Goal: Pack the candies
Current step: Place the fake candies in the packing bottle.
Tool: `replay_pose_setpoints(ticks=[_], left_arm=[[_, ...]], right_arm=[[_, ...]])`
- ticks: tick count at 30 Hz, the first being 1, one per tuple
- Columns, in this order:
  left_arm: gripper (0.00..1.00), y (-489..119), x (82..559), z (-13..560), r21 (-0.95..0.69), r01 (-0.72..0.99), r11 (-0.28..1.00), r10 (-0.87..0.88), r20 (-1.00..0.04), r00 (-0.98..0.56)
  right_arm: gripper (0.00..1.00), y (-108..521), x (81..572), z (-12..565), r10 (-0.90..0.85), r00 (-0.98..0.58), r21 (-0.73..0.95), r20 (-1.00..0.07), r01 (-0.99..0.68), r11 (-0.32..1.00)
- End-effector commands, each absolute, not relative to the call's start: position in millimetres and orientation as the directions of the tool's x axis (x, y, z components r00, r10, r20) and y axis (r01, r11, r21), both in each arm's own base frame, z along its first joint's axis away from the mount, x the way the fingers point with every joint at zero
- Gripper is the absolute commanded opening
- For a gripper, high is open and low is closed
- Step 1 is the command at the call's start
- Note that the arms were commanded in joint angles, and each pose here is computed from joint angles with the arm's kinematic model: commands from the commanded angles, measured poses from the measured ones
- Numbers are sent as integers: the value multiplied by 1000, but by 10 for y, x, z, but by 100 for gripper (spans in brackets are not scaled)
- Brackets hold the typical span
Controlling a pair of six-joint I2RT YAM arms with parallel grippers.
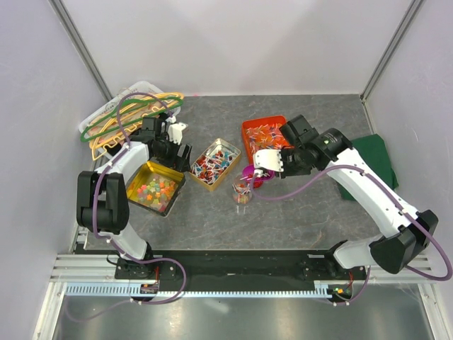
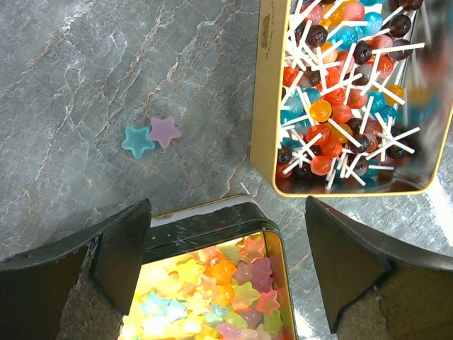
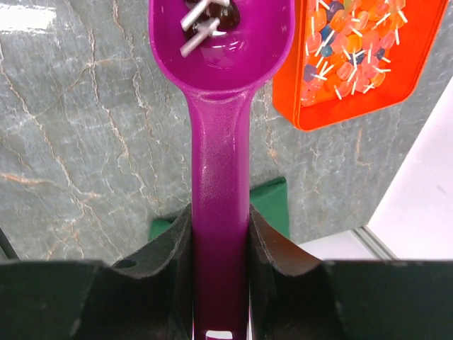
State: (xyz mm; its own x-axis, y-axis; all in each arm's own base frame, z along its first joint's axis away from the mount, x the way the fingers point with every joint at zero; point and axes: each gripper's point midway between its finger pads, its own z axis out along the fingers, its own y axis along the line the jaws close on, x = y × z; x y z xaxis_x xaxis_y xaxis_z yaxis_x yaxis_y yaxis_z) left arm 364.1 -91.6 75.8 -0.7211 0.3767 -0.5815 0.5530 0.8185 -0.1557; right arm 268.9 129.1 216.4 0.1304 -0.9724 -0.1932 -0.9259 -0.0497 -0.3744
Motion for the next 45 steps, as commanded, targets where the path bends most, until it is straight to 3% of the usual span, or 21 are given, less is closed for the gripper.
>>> replay_pose_setpoints(ticks=[1,21,33,42,45], left_arm=[[95,-950,3703,929,-128,579,805,379,-641,-668],[95,-992,3701,918,-146,584,799,369,-648,-666],[95,-1039,3808,776,-66,539,840,399,-597,-696],[81,-1022,3815,588,37,524,851,460,-533,-710],[57,-1012,3836,566,44,519,854,461,-526,-714]], right_arm=[[0,1299,2705,2336,-979,124,-411,-160,-910,-48],[0,1395,2819,2498,-985,147,-458,-88,-884,-91],[0,1515,3041,2878,-973,112,-611,-203,-791,36],[0,1558,3017,2885,-961,101,-608,-258,-790,80],[0,1554,3016,2880,-961,98,-610,-260,-788,85]])
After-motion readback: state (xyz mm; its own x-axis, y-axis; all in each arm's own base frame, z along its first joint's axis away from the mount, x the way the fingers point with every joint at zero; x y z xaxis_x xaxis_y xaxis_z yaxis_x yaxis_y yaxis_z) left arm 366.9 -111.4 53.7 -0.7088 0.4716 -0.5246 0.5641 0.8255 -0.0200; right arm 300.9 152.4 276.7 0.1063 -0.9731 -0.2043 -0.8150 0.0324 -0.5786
